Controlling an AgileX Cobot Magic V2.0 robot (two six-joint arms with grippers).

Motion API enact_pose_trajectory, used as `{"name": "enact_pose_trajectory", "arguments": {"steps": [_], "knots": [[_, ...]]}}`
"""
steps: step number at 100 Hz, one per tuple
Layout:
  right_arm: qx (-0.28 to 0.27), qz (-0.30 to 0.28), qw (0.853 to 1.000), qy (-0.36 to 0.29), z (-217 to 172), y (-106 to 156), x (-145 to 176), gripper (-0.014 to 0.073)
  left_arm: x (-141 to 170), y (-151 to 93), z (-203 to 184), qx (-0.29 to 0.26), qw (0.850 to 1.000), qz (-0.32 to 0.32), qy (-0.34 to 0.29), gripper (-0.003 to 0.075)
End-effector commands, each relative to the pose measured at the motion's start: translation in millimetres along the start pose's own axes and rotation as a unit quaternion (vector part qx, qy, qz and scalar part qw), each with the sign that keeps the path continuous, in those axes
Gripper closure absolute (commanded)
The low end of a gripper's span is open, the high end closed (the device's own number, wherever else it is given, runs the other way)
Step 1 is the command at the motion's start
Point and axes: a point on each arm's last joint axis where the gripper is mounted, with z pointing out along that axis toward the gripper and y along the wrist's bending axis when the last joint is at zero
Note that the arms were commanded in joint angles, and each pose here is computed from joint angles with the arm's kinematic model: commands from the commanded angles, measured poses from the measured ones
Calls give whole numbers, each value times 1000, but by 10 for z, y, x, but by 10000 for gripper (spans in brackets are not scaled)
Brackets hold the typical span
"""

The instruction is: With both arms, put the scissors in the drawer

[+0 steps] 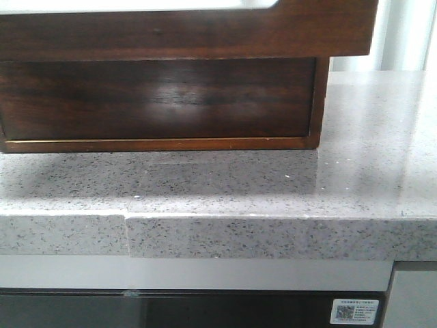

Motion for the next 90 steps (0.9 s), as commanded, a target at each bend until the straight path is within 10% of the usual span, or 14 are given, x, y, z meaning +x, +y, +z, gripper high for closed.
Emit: {"name": "enact_pose_trajectory", "arguments": {"steps": [1, 44, 67, 90], "knots": [[50, 9, 997, -64, -440, -82, -217, 655, -61, 104, -23, -31, 999, -44, 2, 742], [133, 41, 973, -185, -1591, 311, 24, 655, -94, 191, -493, -165, 974, -152, 19, 739], [233, 63, 930, -278, -2049, 791, 676, 656, 145, -30, -525, -156, 966, -205, 33, 739], [245, 66, 921, -295, -2090, 1364, 1428, 656, 451, -277, -507, -135, 956, -248, 78, 739]]}}
